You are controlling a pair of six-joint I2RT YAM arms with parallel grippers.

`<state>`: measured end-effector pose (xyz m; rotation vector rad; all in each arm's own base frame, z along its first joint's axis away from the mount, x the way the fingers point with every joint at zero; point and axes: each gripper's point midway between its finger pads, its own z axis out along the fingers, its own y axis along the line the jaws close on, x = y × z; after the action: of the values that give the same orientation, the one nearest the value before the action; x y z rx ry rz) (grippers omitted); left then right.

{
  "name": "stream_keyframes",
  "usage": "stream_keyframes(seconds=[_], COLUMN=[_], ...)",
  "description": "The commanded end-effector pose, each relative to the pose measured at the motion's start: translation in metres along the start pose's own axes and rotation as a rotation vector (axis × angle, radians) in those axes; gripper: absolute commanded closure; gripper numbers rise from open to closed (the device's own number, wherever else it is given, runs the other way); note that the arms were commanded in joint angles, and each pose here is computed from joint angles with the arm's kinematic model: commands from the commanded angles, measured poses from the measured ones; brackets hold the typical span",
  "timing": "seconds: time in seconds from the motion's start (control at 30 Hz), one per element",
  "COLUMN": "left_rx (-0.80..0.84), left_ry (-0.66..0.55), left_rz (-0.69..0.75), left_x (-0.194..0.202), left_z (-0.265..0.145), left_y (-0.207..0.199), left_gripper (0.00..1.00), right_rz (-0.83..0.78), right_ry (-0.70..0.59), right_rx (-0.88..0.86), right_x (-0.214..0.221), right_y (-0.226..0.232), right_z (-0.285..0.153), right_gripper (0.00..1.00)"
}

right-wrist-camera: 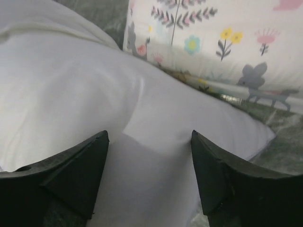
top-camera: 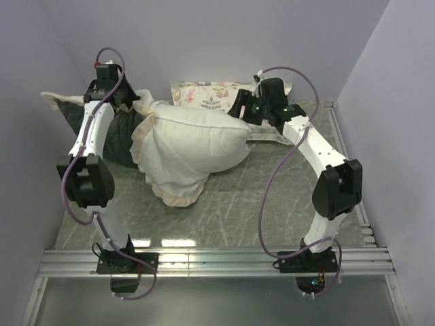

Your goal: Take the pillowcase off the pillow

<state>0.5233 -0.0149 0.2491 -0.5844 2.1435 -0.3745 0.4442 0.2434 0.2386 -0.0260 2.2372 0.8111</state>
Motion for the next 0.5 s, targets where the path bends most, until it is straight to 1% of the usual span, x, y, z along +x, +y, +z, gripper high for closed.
stream_keyframes(seconds=[0.0, 0.03, 0.07, 0.1, 0.13, 0.17, 0.2, 0.27, 0.33, 0.37, 0.4, 0.47], left_rx=[-0.085, -0.097, -0.106, -0.108, -0.119, -0.119, -0.121, -0.121, -0.127, -0.124, -0.116, -0.115], left_ry=[0.052, 0.070, 0.068, 0.074, 0.089, 0.088, 0.092, 0.092, 0.094, 0.091, 0.095, 0.094], left_rz=[0.022, 0.021, 0.020, 0.022, 0.021, 0.020, 0.023, 0.021, 0.025, 0.026, 0.027, 0.025], left_x=[0.015, 0.020, 0.020, 0.022, 0.027, 0.026, 0.028, 0.030, 0.031, 0.030, 0.031, 0.029], left_z=[0.030, 0.040, 0.044, 0.047, 0.054, 0.056, 0.059, 0.062, 0.066, 0.066, 0.068, 0.070], left_y=[0.021, 0.026, 0.029, 0.029, 0.034, 0.034, 0.035, 0.038, 0.040, 0.039, 0.037, 0.037], left_gripper=[0.89, 0.88, 0.87, 0.86, 0.86, 0.86, 0.84, 0.83, 0.81, 0.81, 0.80, 0.80], right_rz=[-0.064, -0.064, -0.037, -0.026, -0.011, -0.018, -0.025, -0.081, -0.134, -0.157, -0.155, -0.221], right_ry=[-0.262, -0.346, -0.409, -0.419, -0.504, -0.553, -0.603, -0.644, -0.646, -0.664, -0.631, -0.656], right_rx=[-0.093, -0.102, -0.117, -0.138, -0.174, -0.196, -0.207, -0.256, -0.275, -0.303, -0.290, -0.323], right_x=[-0.069, -0.089, -0.102, -0.100, -0.120, -0.126, -0.130, -0.133, -0.123, -0.118, -0.099, -0.083], right_y=[0.047, 0.048, 0.053, 0.051, 0.052, 0.059, 0.058, 0.070, 0.073, 0.081, 0.069, 0.078], right_z=[-0.044, -0.054, -0.074, -0.078, -0.093, -0.114, -0.121, -0.143, -0.147, -0.158, -0.146, -0.152], right_gripper=[0.20, 0.16, 0.15, 0.15, 0.14, 0.14, 0.13, 0.12, 0.11, 0.11, 0.11, 0.10])
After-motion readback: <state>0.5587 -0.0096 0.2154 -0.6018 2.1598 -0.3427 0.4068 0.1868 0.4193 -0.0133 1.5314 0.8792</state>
